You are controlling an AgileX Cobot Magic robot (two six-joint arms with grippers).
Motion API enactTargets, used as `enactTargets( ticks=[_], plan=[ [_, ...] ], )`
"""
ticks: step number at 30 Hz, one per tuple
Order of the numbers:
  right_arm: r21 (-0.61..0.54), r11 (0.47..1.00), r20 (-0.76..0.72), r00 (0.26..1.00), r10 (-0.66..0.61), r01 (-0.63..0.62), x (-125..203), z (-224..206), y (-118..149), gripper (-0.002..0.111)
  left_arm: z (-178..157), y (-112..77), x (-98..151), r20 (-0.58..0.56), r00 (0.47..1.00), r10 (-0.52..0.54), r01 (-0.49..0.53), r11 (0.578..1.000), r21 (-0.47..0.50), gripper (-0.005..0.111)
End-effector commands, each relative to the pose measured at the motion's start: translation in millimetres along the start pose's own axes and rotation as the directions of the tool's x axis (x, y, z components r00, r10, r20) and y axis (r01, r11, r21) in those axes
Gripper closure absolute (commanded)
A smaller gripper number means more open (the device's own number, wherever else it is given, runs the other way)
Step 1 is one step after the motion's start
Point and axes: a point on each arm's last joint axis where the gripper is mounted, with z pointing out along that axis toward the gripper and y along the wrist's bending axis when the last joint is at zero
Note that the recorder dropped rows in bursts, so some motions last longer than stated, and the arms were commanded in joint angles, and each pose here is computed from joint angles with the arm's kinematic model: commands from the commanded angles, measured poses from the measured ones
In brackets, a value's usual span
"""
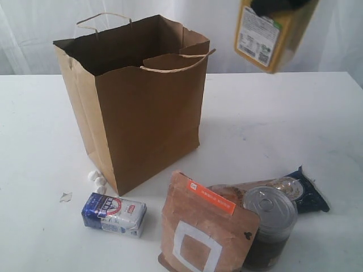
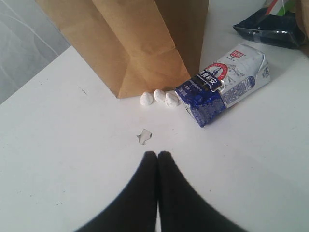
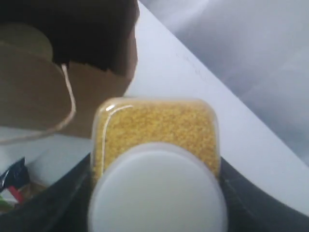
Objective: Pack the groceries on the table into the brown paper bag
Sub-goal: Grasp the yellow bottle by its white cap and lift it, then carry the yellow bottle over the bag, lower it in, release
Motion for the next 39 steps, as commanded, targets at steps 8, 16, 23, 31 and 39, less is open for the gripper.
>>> enactTargets(
  ticks=[8,16,23,31,39],
  plan=[
    [0.063,0.994,0.249,0.963,-0.1,0.087,-76,19,7,0.108,0,-0.9,1,0.005,1.0,-0.011,0.011,1.0,0.005,0.107],
    [0.019,0.994,0.242,0.964,-0.112,0.11,-86,56,22,0.108,0,-0.9,1,0.005,1.0,-0.011,0.011,1.0,0.005,0.107],
    [0.021,0.994,0.265,0.958,-0.106,0.104,-89,81,23,0.108,0,-0.9,1,0.005,1.0,-0.011,0.011,1.0,0.005,0.107],
    [-0.046,0.996,0.284,0.957,-0.062,0.078,-95,87,30,0.108,0,-0.9,1,0.005,1.0,-0.011,0.011,1.0,0.005,0.107],
    [-0.099,0.992,0.19,0.98,-0.065,0.085,-86,119,39,0.108,0,-0.9,1,0.005,1.0,-0.011,0.011,1.0,0.005,0.107]
  ],
)
